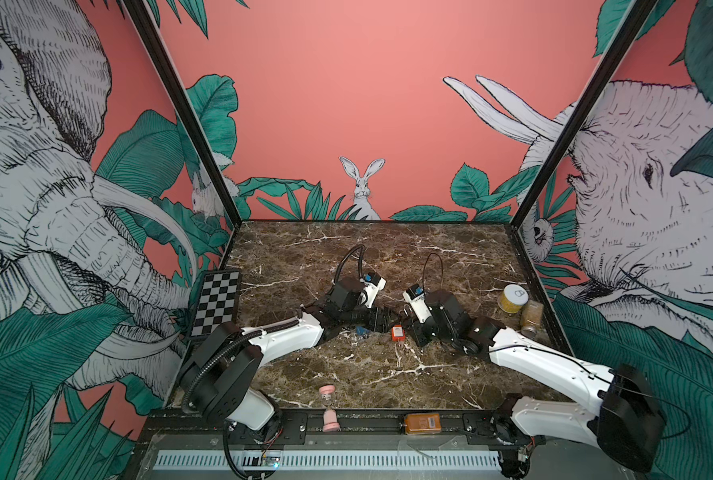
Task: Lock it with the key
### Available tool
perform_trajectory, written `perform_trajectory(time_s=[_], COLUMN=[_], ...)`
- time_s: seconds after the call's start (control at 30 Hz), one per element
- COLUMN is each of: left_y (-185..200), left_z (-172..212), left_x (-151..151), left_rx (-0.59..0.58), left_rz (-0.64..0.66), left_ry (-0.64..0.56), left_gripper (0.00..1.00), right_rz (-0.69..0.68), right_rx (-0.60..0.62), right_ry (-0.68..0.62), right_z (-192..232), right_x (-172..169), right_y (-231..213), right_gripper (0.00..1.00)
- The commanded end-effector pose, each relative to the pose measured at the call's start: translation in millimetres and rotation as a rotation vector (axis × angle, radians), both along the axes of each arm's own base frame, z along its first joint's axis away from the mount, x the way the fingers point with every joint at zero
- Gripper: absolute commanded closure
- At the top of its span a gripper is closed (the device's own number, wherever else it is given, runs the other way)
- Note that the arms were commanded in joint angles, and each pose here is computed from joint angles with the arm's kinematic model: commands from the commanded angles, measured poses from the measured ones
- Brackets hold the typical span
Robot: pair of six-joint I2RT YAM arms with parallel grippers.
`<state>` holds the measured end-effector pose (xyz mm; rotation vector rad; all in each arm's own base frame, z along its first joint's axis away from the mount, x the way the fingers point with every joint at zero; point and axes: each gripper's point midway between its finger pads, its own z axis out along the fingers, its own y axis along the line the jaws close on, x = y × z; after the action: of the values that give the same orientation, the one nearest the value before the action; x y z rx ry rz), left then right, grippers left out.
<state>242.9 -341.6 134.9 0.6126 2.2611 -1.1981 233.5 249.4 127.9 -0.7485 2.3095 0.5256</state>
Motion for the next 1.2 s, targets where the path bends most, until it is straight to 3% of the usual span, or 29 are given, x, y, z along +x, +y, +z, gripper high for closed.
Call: perform_trajectory(time_s=[0.0, 0.73, 1.17], left_y=[-9, -19, -21], left_z=[14, 26, 26], left_x=[-3, 5, 6], left_rx=[-0.054, -0.079, -0.099], left_rz=[-0.029, -0.03, -0.023], left_ry=[0.003, 0.008, 0.025], left_gripper=[0.16, 0.39, 0.85], right_rz=[0.059, 0.144, 0.15], right_rx=[0.031, 0.0, -0.015], right_ry=[-0.055, -0.109, -0.141], right_z=[16, 27, 31], right_x=[2, -6, -4], right_y=[15, 34, 37], right_gripper=[0.78, 0.78, 0.78])
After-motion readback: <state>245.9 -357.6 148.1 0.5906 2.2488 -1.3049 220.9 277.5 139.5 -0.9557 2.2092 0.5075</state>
